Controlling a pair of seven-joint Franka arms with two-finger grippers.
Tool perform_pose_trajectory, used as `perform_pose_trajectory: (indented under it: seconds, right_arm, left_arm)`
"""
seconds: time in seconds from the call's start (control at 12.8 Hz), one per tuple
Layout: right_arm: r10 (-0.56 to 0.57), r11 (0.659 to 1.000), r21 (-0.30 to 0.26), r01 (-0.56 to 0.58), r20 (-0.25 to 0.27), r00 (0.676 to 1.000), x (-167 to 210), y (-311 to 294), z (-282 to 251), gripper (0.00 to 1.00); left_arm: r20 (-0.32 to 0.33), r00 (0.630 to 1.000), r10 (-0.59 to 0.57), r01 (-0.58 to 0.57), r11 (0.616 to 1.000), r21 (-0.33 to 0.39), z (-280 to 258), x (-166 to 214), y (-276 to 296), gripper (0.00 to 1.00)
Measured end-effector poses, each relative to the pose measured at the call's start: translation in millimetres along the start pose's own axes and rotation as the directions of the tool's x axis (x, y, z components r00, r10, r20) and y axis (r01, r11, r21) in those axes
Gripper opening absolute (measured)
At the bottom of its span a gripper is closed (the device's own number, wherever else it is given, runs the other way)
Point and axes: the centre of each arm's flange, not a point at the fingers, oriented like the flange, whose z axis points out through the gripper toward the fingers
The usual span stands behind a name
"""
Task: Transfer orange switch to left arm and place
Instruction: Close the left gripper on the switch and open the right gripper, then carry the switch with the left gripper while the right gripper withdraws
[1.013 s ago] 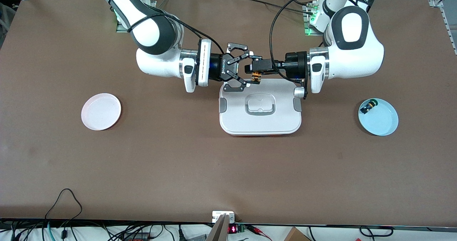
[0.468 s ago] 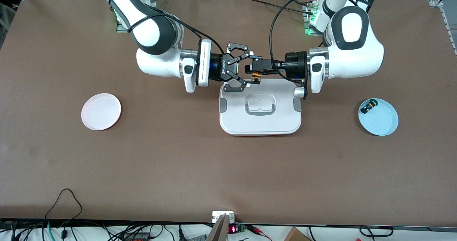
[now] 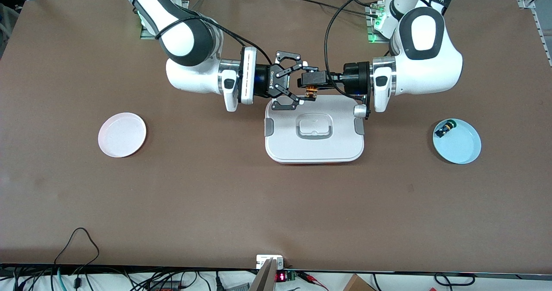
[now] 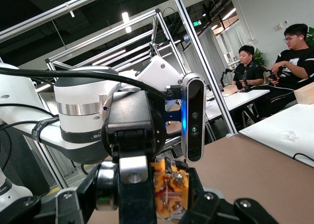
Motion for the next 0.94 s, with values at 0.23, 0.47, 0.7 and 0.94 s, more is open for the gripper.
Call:
perform_pose_trajectory:
  seconds: [0.23, 0.47, 0.7, 0.94]
  right_arm:
    - [0.000, 1.000, 0.000, 0.000, 0.000, 1.000, 0.0, 0.1, 0.0, 0.72]
    - [0.010, 1.000, -0.004, -0.010, -0.003, 1.000, 0.5, 1.4, -1.2, 0.77]
    - [0.046, 0.998, -0.033, -0.047, -0.016, 0.999, 8.3, 15.3, -15.8, 1.00]
    - [0.055, 0.997, -0.052, -0.057, -0.039, 0.998, 23.8, 27.8, -34.2, 1.00]
  left_arm:
    - [0.000, 1.000, 0.000, 0.000, 1.000, 0.000, 0.0, 0.0, 0.0, 0.07]
    - [-0.003, 1.000, 0.000, 0.000, 1.000, -0.001, -1.1, 0.7, 0.1, 0.07]
    - [-0.018, 1.000, -0.004, 0.004, 1.000, -0.005, -9.5, 5.8, -0.8, 0.07]
    - [-0.024, 1.000, 0.000, 0.000, 1.000, -0.004, -12.7, 7.4, -0.2, 0.06]
